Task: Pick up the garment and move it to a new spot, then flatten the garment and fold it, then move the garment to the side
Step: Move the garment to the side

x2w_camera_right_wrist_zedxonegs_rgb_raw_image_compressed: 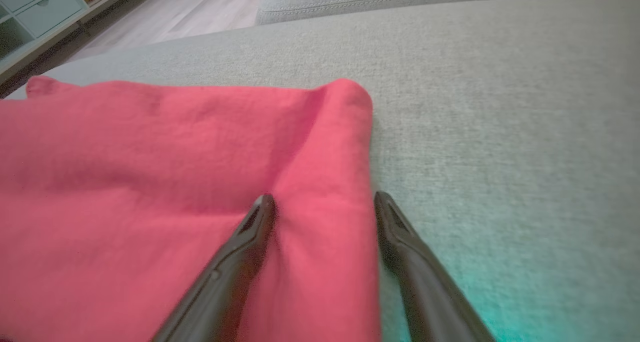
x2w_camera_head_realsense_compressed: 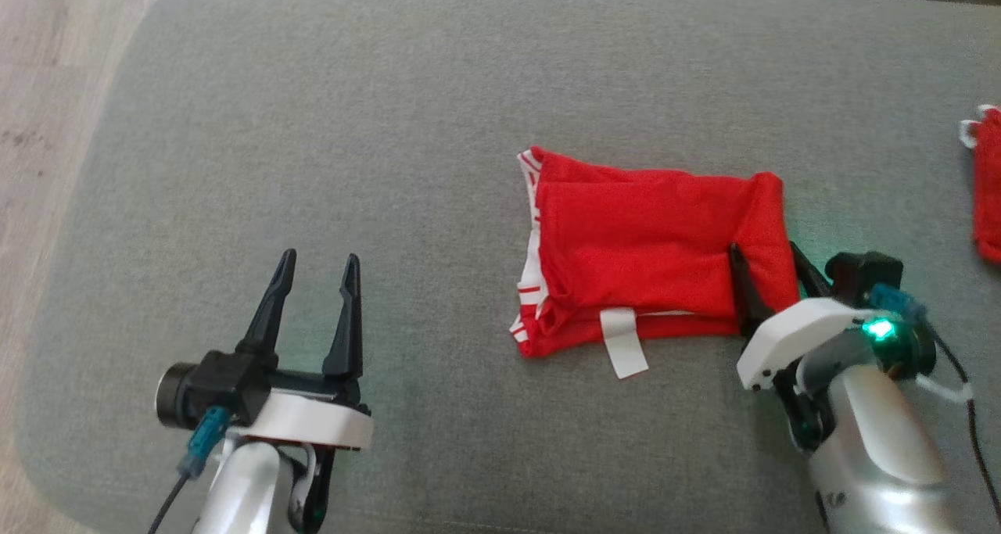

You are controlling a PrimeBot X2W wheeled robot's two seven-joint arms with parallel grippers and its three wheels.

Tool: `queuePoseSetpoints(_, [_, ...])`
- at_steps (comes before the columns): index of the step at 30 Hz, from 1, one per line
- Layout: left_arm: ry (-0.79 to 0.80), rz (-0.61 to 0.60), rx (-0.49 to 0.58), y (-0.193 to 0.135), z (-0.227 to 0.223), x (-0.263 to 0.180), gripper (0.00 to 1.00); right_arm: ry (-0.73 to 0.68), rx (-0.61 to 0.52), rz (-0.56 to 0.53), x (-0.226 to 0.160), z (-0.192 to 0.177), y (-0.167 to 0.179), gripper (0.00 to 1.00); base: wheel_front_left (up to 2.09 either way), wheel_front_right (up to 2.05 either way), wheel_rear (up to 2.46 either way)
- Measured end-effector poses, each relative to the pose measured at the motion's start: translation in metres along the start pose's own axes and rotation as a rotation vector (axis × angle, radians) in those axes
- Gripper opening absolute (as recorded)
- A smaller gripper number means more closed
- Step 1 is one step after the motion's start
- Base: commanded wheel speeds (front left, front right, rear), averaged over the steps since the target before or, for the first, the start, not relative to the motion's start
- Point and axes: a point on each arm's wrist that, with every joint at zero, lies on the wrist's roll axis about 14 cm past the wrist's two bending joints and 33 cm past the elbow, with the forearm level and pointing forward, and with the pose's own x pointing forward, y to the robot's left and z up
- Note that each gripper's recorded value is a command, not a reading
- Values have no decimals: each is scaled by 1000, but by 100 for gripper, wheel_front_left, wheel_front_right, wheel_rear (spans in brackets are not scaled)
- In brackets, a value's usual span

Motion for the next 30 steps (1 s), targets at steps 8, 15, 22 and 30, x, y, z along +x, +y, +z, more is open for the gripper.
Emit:
queuePoseSetpoints(8, [-1, 26, -1, 9, 1, 0, 100, 77, -11, 40, 20, -3, 10, 0, 0, 0, 0])
queuePoseSetpoints(15, [-25, -20, -2, -7, 9, 7, 100, 7, -128, 45, 8, 8, 10, 0, 0, 0, 0])
queuePoseSetpoints(22, [-50, -89, 8, -29, 16, 15, 100, -82, -305, 5, -8, 39, -4, 0, 0, 0, 0])
queuePoseSetpoints(30, [-36, -173, 8, -56, 9, 30, 100, -51, -527, -182, -34, 76, -99, 0, 0, 0, 0])
